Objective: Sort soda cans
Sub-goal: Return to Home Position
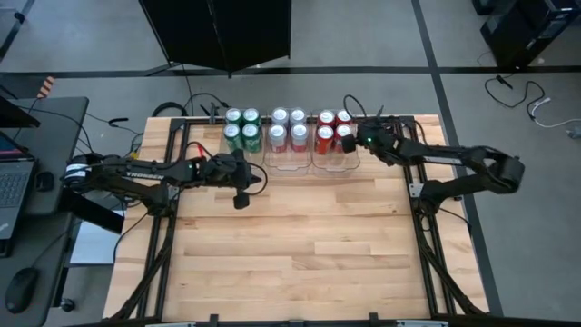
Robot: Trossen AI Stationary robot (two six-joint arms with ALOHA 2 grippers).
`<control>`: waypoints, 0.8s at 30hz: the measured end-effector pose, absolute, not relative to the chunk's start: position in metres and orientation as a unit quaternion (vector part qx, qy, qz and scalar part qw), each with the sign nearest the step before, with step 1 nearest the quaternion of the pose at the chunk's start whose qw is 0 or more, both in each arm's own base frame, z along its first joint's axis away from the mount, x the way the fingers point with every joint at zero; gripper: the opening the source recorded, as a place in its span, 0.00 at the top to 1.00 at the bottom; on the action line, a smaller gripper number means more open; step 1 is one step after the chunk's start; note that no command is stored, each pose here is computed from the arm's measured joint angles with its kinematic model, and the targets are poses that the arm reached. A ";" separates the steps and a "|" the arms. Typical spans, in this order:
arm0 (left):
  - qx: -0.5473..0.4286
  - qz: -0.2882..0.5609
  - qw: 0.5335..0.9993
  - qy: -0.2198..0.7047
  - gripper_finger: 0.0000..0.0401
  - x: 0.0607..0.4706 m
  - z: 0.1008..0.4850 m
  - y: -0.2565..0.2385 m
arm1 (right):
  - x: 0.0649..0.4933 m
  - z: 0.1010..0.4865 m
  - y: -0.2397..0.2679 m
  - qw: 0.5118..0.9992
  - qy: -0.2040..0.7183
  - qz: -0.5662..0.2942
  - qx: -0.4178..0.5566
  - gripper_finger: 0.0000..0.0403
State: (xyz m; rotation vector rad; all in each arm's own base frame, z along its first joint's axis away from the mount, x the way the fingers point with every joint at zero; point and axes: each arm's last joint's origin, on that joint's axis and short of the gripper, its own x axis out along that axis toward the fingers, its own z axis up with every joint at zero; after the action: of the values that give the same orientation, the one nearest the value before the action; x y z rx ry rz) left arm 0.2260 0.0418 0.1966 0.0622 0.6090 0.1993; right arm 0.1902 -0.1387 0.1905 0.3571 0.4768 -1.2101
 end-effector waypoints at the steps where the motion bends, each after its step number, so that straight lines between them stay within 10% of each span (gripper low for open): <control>1: 0.034 0.093 0.949 0.300 1.00 0.226 0.197 0.040 | 0.190 0.197 -0.133 0.791 0.217 -0.549 0.157 1.00; 24: 0.052 -0.011 0.986 0.158 1.00 0.197 0.224 0.012 | 0.224 0.199 -0.017 0.987 0.142 -0.073 -0.020 1.00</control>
State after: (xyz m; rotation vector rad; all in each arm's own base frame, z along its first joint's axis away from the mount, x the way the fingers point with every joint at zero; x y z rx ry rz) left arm 0.1969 0.0120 0.2237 0.1038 0.3170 -0.0227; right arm 0.2239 -0.0172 0.1994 -0.0400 0.2860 -0.1466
